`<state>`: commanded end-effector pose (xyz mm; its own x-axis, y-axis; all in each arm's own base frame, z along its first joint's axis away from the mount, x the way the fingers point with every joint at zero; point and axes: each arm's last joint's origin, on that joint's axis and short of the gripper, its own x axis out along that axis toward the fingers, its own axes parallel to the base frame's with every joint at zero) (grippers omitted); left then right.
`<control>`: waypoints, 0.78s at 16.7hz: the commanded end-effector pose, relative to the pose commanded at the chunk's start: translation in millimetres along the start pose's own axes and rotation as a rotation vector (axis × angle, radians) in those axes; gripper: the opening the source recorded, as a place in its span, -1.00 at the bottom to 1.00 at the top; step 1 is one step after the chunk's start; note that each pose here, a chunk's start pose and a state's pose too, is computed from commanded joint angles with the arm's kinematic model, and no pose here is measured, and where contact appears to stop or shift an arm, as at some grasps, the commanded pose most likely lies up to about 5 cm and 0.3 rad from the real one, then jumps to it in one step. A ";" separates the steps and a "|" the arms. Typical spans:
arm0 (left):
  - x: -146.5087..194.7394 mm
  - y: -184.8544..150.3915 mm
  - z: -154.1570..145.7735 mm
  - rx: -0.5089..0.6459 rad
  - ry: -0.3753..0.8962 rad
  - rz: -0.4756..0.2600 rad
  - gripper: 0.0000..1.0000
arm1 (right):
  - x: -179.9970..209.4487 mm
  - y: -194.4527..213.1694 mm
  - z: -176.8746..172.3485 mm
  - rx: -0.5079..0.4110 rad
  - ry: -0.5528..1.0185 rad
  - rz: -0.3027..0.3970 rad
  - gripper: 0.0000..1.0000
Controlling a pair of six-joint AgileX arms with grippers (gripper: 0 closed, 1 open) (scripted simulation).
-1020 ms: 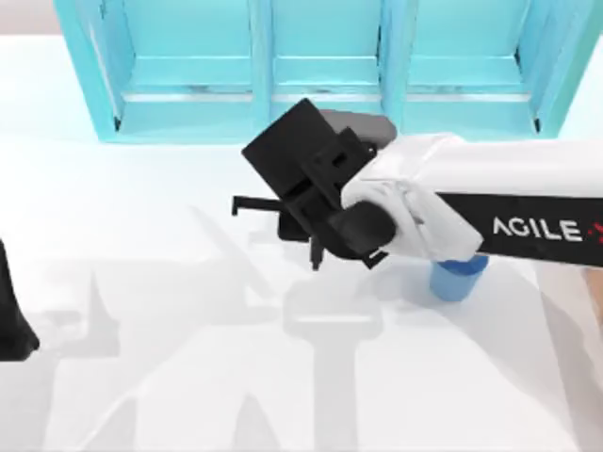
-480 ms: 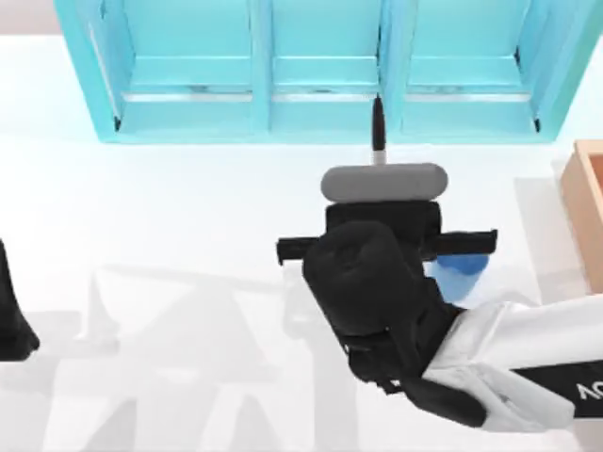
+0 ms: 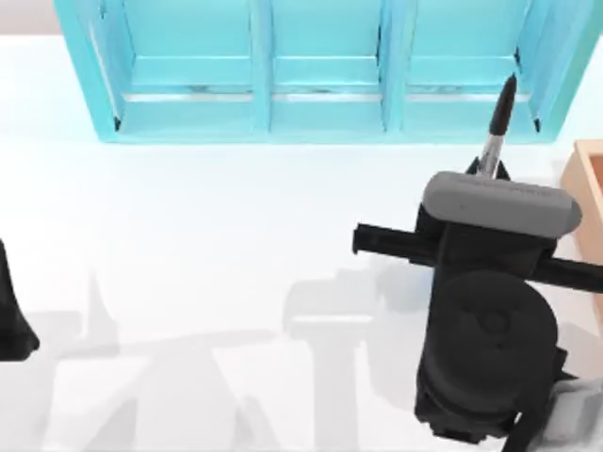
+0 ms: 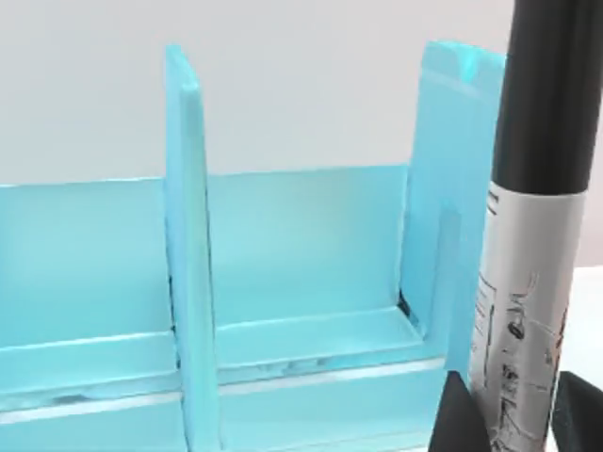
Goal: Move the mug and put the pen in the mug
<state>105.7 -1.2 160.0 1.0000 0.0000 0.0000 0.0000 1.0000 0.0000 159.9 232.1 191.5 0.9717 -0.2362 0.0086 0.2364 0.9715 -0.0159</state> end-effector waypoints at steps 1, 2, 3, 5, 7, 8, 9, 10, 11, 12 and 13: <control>0.0 0.0 0.0 0.000 0.000 0.000 1.00 | -2.2 -3.1 3.4 0.010 -0.006 -0.010 -1.00; 0.0 0.0 0.0 0.000 0.000 0.000 1.00 | -3.5 -4.9 5.6 0.017 -0.009 -0.016 -1.00; 0.0 0.0 0.0 0.000 0.000 0.000 1.00 | -4.0 -5.5 6.4 0.019 -0.011 -0.018 -1.00; 0.0 0.0 0.0 0.000 0.000 0.000 1.00 | -4.0 -5.5 6.4 0.019 -0.011 -0.018 -1.00; 0.0 0.0 0.0 0.000 0.000 0.000 1.00 | -2.4 -5.1 6.1 0.019 -0.010 -0.022 -1.00; 0.0 0.0 0.0 0.000 0.000 0.000 1.00 | -1.6 -5.1 5.8 0.019 -0.010 -0.022 -1.00; 0.0 0.0 0.0 0.000 0.000 0.000 1.00 | 1.3 -4.9 4.7 0.020 -0.010 -0.022 -1.00; 0.0 0.0 0.0 0.000 0.000 0.000 1.00 | 5.8 -4.6 3.0 0.021 -0.011 -0.021 -1.00; 0.0 0.0 0.0 0.000 0.000 0.000 1.00 | 11.3 -4.6 0.5 0.019 -0.010 -0.021 -1.00; 0.0 0.0 0.0 0.000 0.000 0.000 1.00 | 17.4 -4.7 -2.6 0.015 -0.009 -0.021 -1.00; 0.0 0.0 0.0 0.000 0.000 0.000 1.00 | 23.5 -5.0 -5.5 0.012 -0.009 -0.020 -1.00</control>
<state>105.7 -1.2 160.0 1.0000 0.0000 0.0000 0.0000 1.0000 0.0000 181.6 221.6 186.3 0.9665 -0.2560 0.0174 0.2561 0.9666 -0.0035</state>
